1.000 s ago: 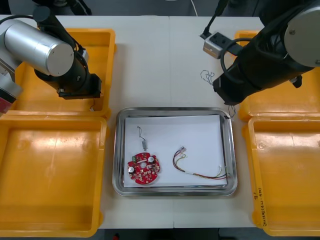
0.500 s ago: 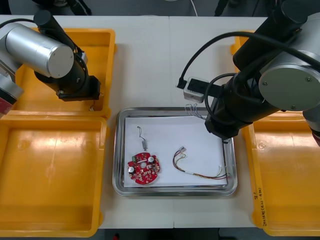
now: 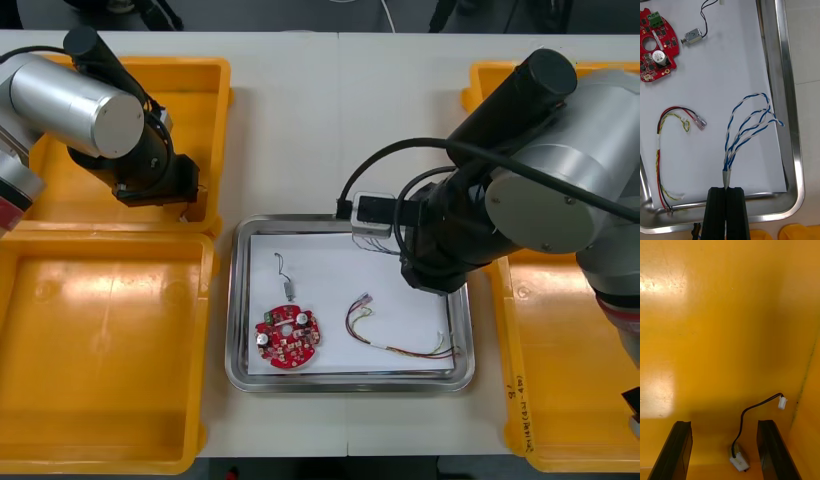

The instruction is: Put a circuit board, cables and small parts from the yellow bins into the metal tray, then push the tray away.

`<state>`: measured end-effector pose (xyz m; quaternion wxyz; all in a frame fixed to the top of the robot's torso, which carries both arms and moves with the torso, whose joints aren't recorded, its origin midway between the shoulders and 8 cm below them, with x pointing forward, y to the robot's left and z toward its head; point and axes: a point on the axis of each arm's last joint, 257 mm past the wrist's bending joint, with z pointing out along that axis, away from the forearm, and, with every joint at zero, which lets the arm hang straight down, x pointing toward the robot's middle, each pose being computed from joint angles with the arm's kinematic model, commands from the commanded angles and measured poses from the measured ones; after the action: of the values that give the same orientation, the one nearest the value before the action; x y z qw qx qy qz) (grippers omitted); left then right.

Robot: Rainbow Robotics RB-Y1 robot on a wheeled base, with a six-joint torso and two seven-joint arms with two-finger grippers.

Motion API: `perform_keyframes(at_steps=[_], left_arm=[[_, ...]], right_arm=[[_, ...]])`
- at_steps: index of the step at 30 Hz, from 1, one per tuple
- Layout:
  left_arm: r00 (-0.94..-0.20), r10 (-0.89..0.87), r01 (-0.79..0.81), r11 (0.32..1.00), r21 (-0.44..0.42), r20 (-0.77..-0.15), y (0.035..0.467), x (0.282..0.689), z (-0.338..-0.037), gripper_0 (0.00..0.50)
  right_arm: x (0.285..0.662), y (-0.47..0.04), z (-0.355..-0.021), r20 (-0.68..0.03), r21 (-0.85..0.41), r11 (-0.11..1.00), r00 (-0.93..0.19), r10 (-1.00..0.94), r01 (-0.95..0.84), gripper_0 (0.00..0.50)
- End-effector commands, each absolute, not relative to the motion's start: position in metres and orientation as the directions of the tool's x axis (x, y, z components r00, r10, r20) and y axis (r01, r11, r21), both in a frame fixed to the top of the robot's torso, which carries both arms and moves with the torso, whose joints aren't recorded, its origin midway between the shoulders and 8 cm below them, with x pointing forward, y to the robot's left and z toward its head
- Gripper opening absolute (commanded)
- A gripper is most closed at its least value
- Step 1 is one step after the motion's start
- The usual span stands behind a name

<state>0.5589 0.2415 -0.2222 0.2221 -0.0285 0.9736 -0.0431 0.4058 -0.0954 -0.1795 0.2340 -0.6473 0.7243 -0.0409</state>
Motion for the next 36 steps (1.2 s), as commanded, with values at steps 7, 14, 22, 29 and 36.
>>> perform_keyframes(at_steps=[7,14,22,29,36], left_arm=[[-0.899,-0.017,0.013,0.998,-0.066,-0.438,0.253,0.556,-0.23,0.5],[-0.897,-0.006,0.016,0.999,-0.047,-0.443,0.256,0.556,-0.235,0.5],[-0.894,0.019,0.023,1.0,-0.003,-0.448,0.261,0.557,-0.241,0.498],[-0.891,0.019,0.023,1.0,-0.004,-0.453,0.261,0.558,-0.24,0.167],[-0.891,0.017,0.023,1.0,-0.008,-0.453,0.26,0.558,-0.24,0.0]], right_arm=[[0.403,-0.076,-0.2,-0.245,-0.45,0.016,0.107,-0.964,-0.893,0.0],[0.406,-0.073,-0.213,-0.244,-0.48,0.028,0.103,-0.964,-0.877,0.0],[0.413,-0.069,-0.23,-0.279,-0.468,0.055,0.088,-0.956,-0.882,0.0],[0.416,-0.073,-0.24,-0.273,-0.471,0.064,0.076,-0.959,-0.88,0.0],[0.421,-0.075,-0.245,-0.246,-0.499,0.053,0.082,-0.966,-0.865,0.0]])
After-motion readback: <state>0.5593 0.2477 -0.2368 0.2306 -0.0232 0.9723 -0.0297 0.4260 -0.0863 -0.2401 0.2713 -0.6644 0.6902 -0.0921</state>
